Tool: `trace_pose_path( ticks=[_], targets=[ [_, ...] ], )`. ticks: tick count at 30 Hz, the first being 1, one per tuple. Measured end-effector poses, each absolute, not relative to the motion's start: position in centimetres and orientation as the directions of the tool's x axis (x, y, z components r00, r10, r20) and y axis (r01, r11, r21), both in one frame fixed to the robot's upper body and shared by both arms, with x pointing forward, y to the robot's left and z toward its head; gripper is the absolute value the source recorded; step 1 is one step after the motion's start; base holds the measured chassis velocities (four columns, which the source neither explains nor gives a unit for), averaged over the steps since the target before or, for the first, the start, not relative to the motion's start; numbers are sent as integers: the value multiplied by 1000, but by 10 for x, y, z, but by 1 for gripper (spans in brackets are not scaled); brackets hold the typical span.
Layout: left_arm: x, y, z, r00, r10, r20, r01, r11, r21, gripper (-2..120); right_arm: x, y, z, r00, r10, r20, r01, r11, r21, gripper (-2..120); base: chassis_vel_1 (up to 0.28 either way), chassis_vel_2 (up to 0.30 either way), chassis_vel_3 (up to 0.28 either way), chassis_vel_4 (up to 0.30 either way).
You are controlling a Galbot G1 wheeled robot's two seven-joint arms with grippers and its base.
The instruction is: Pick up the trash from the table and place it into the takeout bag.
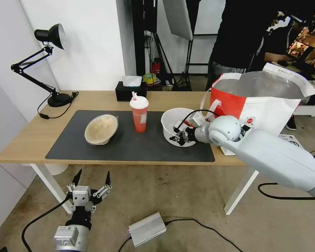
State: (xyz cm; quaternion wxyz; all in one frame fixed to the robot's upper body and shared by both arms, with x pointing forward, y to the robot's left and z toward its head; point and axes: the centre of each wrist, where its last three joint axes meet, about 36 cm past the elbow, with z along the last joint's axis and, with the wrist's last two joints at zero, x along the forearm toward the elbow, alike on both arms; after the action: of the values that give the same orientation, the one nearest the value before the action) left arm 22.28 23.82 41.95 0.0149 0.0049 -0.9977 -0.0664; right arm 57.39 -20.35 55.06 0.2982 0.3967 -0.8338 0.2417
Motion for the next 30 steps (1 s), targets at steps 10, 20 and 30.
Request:
trace_pose_path(
  ticks=[10, 20, 30],
  targets=[
    [222, 238, 419, -999, -13, 30, -8, 991, 132, 100, 568, -203, 553, -503, -528, 685, -811, 563, -162, 0, 0, 0, 0, 0],
    [222, 238, 422, -1000, -13, 24, -10, 991, 134, 100, 559, -201, 566, -501, -546, 672, -821, 544, -171, 0, 0, 0, 0, 0],
    [222, 237, 422, -1000, -14, 23, -11, 992, 130, 100, 546, -192, 586, -498, -569, 655, -842, 497, -210, 0, 0, 0, 0, 0]
  ],
)
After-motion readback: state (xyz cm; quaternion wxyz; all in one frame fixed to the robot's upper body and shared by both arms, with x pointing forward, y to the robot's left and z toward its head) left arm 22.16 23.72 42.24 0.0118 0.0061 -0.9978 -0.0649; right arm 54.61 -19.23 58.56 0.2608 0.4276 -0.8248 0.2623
